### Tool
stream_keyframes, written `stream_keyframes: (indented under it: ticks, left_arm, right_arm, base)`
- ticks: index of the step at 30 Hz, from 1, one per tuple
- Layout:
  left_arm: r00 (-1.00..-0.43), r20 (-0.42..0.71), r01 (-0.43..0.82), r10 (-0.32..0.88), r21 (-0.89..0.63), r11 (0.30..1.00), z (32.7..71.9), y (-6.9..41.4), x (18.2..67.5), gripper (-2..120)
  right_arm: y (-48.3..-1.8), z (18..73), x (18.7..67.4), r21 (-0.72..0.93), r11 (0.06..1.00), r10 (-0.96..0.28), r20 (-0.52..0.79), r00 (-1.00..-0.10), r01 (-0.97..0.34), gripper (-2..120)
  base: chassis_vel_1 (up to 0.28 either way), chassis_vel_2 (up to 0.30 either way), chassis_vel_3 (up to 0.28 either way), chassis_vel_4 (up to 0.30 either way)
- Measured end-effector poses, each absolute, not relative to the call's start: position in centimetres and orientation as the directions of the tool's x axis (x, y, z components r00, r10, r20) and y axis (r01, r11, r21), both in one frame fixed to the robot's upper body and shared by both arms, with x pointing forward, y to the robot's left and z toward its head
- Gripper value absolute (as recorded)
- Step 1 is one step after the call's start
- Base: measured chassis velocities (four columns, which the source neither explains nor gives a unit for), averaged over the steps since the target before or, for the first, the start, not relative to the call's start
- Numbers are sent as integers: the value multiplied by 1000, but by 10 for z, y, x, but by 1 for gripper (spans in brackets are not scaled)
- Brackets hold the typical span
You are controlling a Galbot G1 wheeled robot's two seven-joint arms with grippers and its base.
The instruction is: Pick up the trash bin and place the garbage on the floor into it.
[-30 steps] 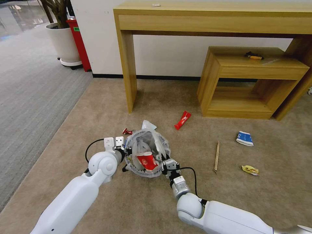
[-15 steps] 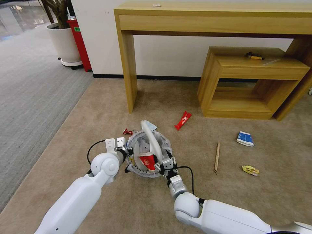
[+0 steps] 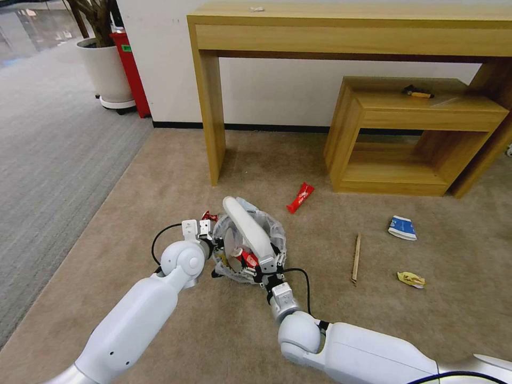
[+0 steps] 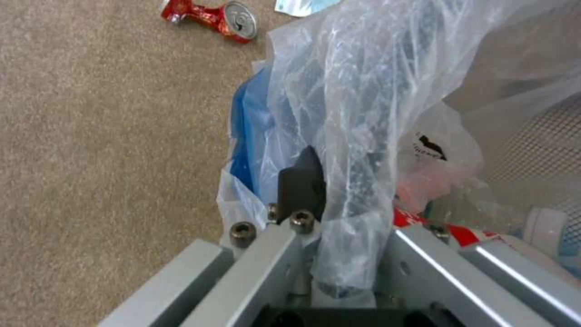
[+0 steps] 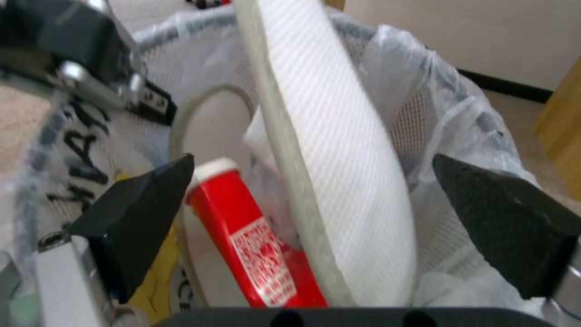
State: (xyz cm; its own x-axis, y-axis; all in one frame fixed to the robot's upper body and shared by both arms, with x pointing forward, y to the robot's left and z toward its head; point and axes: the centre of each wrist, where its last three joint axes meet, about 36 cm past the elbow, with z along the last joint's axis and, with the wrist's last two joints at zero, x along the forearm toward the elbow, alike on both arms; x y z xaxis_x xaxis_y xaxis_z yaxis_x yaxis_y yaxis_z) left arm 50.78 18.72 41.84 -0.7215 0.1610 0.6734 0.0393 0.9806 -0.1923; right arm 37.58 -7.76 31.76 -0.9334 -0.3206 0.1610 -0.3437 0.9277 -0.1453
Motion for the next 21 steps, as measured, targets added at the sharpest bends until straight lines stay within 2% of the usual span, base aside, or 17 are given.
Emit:
stream_keyframes:
  ticks: [16, 21]
  left_arm:
    - [-714, 686, 31, 142, -172, 985, 414, 188, 516, 0]
    - [-712, 689, 24, 135, -168, 986, 412, 191, 516, 0]
  right_arm:
    - [-51, 345, 386, -80, 933, -340, 123, -932, -350, 100]
    - [-56, 358, 398, -68, 943, -318, 96, -943, -325, 100]
  base:
    - [0, 0, 0, 0]
    - [0, 0, 0, 0]
